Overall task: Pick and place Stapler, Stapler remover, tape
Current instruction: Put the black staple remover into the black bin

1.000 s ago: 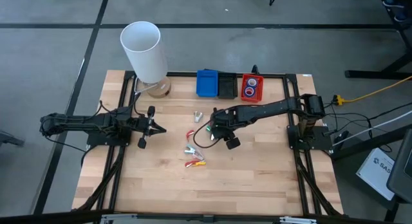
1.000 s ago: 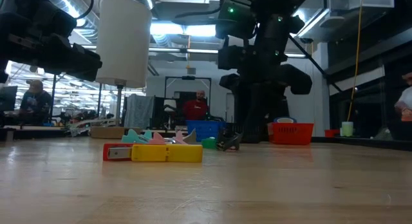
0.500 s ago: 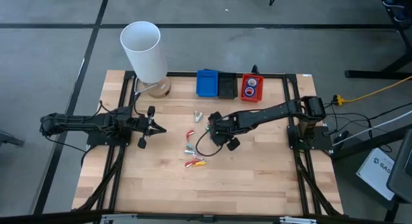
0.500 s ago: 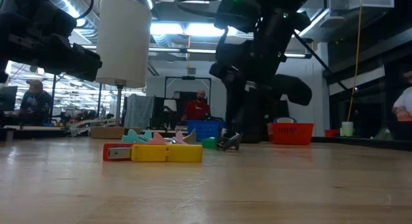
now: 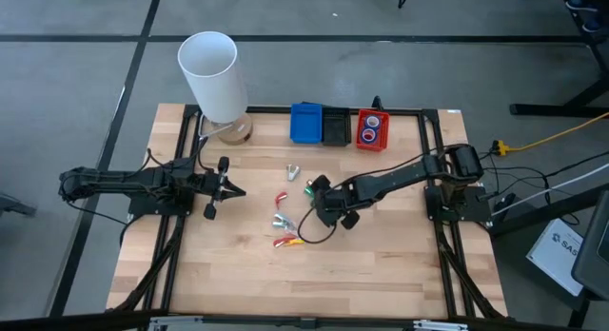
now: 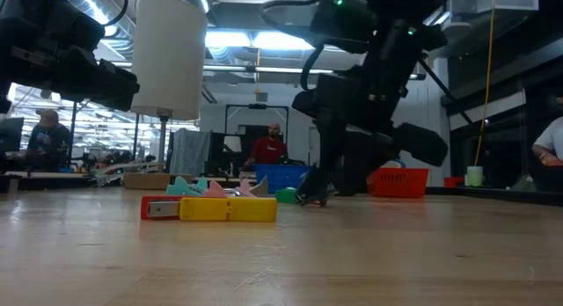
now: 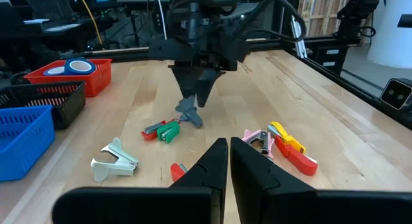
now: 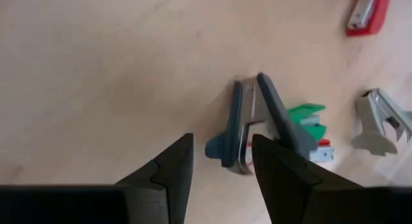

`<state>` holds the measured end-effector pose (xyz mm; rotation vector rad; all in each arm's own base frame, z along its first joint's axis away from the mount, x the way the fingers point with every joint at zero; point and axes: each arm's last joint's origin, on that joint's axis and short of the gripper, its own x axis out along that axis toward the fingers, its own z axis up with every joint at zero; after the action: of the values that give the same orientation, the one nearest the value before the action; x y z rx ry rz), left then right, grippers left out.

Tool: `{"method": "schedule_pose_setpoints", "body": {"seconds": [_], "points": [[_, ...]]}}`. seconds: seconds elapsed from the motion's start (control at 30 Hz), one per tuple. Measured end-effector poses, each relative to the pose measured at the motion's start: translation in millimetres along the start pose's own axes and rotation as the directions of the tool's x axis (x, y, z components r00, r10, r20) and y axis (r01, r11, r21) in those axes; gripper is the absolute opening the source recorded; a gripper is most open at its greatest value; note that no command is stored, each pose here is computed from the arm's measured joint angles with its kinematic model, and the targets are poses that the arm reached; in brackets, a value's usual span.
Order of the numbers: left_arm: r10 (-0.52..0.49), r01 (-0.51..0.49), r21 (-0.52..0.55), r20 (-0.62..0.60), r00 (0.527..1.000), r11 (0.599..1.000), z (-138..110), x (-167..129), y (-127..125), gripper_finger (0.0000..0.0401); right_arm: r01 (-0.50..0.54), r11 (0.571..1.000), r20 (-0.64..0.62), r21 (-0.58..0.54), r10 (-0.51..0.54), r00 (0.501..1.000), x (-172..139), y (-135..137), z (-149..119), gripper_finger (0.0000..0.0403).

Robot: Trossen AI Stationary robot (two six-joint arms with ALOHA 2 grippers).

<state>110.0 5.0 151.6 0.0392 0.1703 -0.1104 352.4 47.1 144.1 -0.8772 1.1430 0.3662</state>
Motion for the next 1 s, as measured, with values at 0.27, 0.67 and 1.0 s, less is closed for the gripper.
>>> {"method": "schedule_pose_setpoints", "body": {"seconds": [0.27,0.67,1.0], "points": [[0.0,0.0,0.0,0.0,1.0,1.0,0,0,0,0.0015,0.023,1.0,0.001,0.009,-0.023,1.0,0,-2,0,0.0155],[0.0,0.0,0.0,0.0,1.0,1.0,0,0,0,0.0016,0.079,0.994,0.1,0.073,-0.086,0.991,-30,-19,12,0.0109],[0.0,0.0,0.0,-0.001,1.0,1.0,0,0,0,0.0016,0.066,0.997,0.201,0.04,-0.072,0.977,-22,-37,5,0.0109]]}}
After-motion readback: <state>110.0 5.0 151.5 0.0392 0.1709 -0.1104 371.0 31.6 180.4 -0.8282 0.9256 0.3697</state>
